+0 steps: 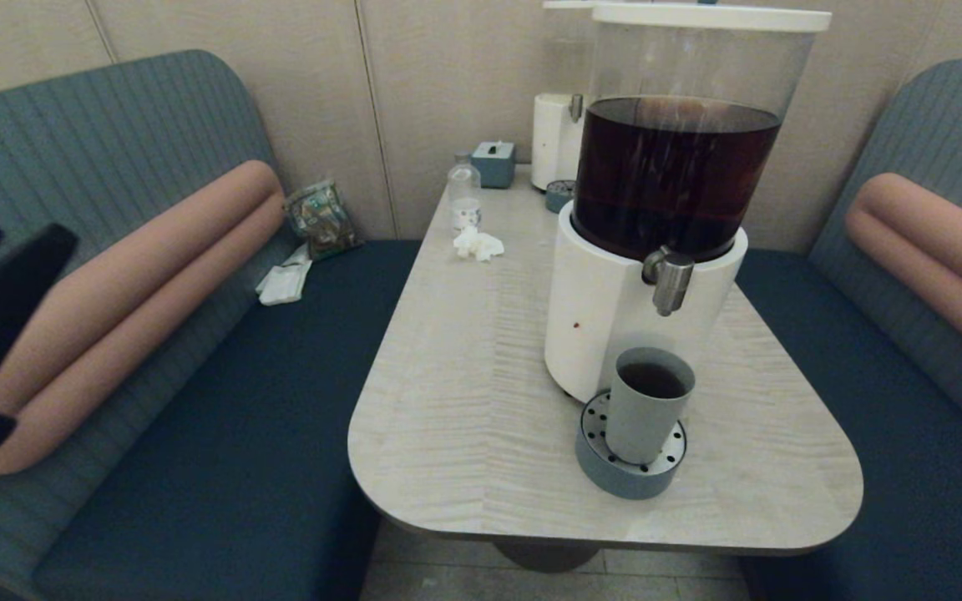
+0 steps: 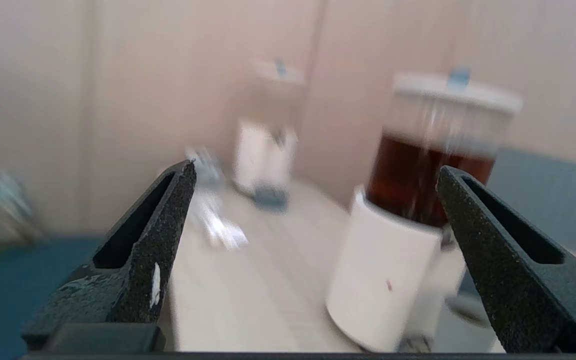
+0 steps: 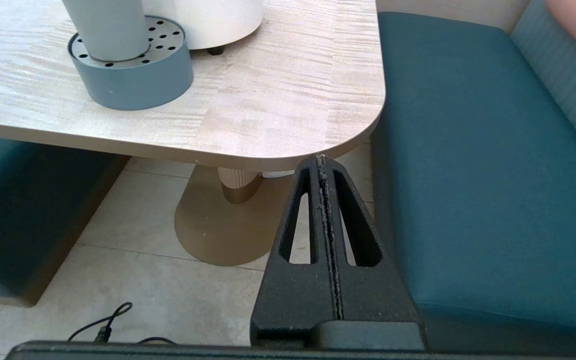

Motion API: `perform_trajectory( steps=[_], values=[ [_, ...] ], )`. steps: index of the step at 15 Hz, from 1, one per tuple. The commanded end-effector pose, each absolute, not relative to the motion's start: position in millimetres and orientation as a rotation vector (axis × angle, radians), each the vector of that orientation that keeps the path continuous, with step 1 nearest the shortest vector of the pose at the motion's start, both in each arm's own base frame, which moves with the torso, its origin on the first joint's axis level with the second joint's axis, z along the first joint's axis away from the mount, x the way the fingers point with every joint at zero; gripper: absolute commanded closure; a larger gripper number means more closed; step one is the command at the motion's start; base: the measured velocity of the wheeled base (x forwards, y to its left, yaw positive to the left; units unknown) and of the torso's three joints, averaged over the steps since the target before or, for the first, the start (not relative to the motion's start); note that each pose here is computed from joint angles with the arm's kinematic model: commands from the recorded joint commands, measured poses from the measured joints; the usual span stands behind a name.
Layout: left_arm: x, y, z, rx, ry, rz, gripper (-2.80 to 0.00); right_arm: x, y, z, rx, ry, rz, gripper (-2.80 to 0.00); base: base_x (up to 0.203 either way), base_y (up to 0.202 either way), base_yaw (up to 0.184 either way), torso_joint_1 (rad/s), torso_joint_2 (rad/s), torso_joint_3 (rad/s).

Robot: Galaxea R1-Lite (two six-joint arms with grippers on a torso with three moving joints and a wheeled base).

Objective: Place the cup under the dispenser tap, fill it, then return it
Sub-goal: Turn on the faucet

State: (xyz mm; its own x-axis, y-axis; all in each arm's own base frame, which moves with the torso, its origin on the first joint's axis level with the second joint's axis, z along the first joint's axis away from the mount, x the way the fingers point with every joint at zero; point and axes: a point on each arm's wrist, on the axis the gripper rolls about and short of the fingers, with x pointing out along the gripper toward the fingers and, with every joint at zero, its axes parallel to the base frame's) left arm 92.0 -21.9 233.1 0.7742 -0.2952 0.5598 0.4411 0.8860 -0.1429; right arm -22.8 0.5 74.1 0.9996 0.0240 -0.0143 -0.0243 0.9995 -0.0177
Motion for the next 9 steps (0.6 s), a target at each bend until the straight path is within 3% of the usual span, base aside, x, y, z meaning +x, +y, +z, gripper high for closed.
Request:
perform_trajectory(
  steps=[1, 9],
  values=[
    [32.0, -8.0, 238.7, -0.261, -0.709, -0.37, -2.8, -22.8, 0.6, 74.1, -0.018, 0.014, 0.025, 0.0, 0.0, 0.0, 0.0, 0.0, 0.0, 0.0],
    [-47.0, -2.0, 198.7, -0.212, -0.713, -0.232, -2.8, -22.8, 0.6, 74.1, -0.018, 0.014, 0.025, 0.0, 0.0, 0.0, 0.0, 0.0, 0.0, 0.0]
  ],
)
